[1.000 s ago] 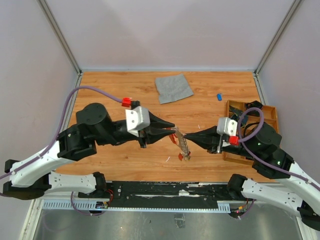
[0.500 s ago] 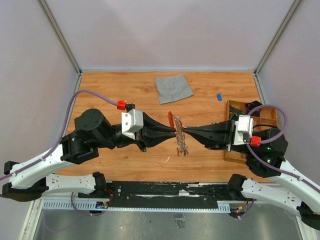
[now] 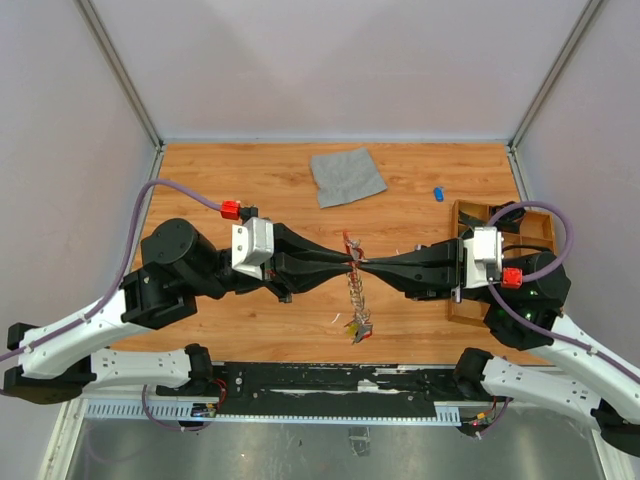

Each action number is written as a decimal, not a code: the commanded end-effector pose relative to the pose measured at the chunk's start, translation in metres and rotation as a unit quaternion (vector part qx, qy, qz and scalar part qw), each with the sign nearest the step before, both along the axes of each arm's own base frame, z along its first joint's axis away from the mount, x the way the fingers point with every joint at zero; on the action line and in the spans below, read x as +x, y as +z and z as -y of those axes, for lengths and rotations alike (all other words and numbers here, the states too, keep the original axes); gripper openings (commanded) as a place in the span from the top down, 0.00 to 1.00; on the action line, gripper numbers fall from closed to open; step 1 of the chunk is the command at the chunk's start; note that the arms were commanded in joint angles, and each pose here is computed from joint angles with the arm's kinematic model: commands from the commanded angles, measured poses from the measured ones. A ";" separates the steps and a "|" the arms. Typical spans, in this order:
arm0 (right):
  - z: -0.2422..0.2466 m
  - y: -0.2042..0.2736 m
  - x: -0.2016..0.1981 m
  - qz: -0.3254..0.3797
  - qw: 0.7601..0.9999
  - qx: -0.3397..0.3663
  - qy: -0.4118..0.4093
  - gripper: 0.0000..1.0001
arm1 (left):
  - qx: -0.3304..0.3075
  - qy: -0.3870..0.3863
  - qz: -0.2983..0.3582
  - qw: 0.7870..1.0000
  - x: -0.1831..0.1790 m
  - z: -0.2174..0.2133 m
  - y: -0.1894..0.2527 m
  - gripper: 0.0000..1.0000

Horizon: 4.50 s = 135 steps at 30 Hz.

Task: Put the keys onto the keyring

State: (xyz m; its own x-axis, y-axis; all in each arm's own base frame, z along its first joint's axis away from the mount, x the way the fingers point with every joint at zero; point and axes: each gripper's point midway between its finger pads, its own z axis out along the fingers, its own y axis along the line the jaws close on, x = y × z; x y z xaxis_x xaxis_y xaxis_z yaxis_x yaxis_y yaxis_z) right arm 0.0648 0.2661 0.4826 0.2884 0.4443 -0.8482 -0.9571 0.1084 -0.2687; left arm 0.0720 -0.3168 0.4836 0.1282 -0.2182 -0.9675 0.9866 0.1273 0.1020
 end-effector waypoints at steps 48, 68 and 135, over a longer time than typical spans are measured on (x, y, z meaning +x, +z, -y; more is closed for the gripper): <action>0.063 0.071 -0.065 0.094 0.991 0.075 0.061 1.00 | -0.093 -0.046 -0.043 0.994 -0.018 -0.008 0.005 0.19; 0.063 0.069 -0.073 0.102 0.989 0.065 0.082 0.99 | -0.094 -0.085 -0.041 0.991 -0.027 0.007 0.008 0.71; 0.074 -0.021 -0.090 0.113 0.942 -0.281 0.143 1.00 | 0.028 -0.084 -0.066 0.994 -0.022 0.017 -0.005 1.00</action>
State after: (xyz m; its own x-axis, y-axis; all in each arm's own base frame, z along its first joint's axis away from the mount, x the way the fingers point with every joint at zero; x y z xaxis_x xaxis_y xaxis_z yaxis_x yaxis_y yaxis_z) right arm -0.0166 0.1886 0.4730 0.4730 0.0526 -0.8795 -0.8379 -0.2818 -0.4675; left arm 0.0392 -0.3338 0.4402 -0.0683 -0.0573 -0.9960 0.9947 -0.0810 -0.0636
